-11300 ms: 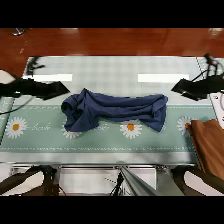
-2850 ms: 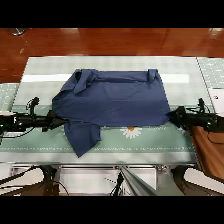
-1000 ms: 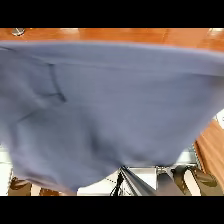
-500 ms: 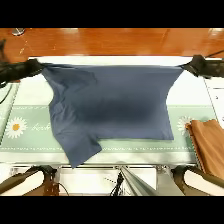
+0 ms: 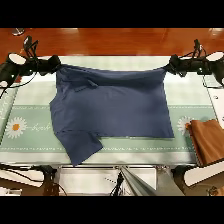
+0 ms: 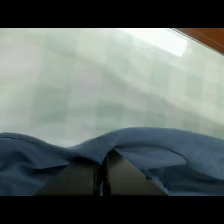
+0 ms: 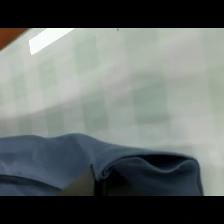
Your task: Fold the shirts.
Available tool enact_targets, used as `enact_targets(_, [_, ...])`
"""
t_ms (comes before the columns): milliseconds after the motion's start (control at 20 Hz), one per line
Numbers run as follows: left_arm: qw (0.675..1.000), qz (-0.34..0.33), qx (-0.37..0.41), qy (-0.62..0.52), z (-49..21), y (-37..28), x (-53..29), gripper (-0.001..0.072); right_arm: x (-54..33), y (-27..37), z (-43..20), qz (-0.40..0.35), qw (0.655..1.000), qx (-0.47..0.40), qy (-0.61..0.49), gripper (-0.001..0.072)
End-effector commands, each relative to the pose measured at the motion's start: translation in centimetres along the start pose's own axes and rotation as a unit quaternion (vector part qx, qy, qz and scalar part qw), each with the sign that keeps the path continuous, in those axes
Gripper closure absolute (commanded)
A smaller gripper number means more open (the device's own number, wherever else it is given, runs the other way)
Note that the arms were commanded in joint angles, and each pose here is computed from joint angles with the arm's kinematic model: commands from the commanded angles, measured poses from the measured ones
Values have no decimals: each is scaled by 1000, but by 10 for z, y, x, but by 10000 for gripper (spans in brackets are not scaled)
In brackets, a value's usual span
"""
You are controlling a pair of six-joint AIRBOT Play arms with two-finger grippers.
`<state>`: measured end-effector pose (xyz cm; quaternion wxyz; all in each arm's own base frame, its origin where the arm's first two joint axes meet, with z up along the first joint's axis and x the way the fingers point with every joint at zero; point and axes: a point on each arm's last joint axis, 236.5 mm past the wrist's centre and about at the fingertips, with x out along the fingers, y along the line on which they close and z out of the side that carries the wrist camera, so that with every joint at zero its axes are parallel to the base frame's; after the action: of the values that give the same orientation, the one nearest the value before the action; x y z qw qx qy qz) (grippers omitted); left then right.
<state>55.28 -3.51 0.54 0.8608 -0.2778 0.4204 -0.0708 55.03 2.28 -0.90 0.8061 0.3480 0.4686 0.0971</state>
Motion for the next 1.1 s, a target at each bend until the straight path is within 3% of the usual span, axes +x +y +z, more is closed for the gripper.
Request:
enact_targets(0, [998, -14, -9, 59, -11, 2, -10, 683, -5, -7, -11, -3, 999, -12, 35, 689])
enact_targets(200, [982, -16, 24, 186, -59, 24, -41, 683, -33, -11, -50, 6, 991, -40, 128, 689])
enact_targets(350, [962, 32, 41, 267, -103, 56, -51, 682, -44, -52, -82, -78, 976, -40, 199, 689])
enact_targets(850, [928, 43, 13, 371, -178, 74, -59, 682, -33, -83, -129, -100, 963, -9, 252, 688])
enact_targets(900, [927, 43, 11, 373, -179, 73, -60, 652, -32, -81, -129, -99, 963, -4, 249, 614])
enact_targets(950, [925, 45, 2, 377, -180, 72, -61, 472, -31, -76, -130, -92, 964, 8, 250, 267])
enact_targets(1000, [922, 45, -1, 385, -183, 71, -64, 98, -32, -67, -132, -75, 964, 13, 256, 91])
enact_targets(1050, [919, 43, -3, 391, -185, 70, -69, 4, -35, -59, -134, -64, 963, 17, 260, 89])
